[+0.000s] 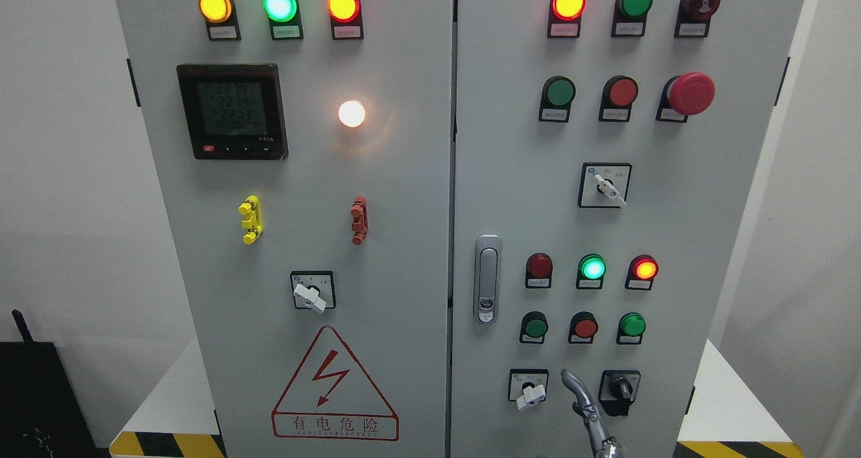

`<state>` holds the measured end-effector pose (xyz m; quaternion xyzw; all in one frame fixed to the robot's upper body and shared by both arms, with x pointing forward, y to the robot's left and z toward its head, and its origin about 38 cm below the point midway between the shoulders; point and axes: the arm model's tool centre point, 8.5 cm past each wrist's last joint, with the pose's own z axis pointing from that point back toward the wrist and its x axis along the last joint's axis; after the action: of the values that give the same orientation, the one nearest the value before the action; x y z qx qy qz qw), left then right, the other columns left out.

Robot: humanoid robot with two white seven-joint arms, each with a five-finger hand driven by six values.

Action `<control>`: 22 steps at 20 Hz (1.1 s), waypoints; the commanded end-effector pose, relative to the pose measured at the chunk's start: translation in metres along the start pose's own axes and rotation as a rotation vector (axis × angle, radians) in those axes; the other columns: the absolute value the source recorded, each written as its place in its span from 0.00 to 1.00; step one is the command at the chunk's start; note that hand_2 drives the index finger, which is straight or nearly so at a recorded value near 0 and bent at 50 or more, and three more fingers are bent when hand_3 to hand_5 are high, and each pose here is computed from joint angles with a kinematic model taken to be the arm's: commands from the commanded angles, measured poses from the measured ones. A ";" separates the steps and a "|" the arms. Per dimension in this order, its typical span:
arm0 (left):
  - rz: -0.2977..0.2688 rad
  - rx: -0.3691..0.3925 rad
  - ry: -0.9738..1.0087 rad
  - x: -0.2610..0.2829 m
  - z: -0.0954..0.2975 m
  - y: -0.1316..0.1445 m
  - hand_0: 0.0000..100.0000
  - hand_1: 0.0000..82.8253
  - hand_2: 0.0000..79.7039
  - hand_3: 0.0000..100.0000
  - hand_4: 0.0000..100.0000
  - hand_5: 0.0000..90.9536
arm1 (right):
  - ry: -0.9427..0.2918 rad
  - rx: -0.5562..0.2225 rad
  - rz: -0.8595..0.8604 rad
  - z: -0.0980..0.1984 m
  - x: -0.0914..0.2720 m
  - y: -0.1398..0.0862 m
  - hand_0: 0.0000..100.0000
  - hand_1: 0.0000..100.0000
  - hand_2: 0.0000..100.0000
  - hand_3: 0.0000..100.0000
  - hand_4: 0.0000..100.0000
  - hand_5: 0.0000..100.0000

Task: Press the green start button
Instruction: 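Raise the right hand toward the green push button on the lower panel, then press the green push button with the right hand's fingertip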

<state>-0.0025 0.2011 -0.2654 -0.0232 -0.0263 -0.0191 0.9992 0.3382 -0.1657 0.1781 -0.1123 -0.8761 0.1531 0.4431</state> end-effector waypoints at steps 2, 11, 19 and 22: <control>0.000 0.000 -0.001 0.000 0.000 0.000 0.12 0.67 0.00 0.00 0.00 0.00 | 0.010 0.010 0.304 -0.008 -0.023 -0.023 0.26 0.27 0.00 0.26 0.27 0.09; 0.000 0.000 0.001 -0.001 0.000 0.000 0.12 0.67 0.00 0.00 0.00 0.00 | -0.024 0.001 0.523 -0.025 -0.019 -0.031 0.39 0.32 0.00 0.47 0.50 0.48; 0.000 0.000 -0.001 0.000 0.000 0.000 0.12 0.67 0.00 0.00 0.00 0.00 | -0.031 0.015 0.652 -0.037 -0.016 -0.032 0.53 0.34 0.00 0.51 0.64 0.78; 0.000 0.000 -0.001 0.000 0.000 0.000 0.12 0.67 0.00 0.00 0.00 0.00 | -0.031 0.024 0.675 -0.039 -0.015 -0.029 0.55 0.35 0.00 0.52 0.65 0.81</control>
<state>-0.0025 0.2011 -0.2654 -0.0232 -0.0262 -0.0191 0.9992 0.3710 -0.1884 0.1969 -0.3597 -0.8110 0.2860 0.3620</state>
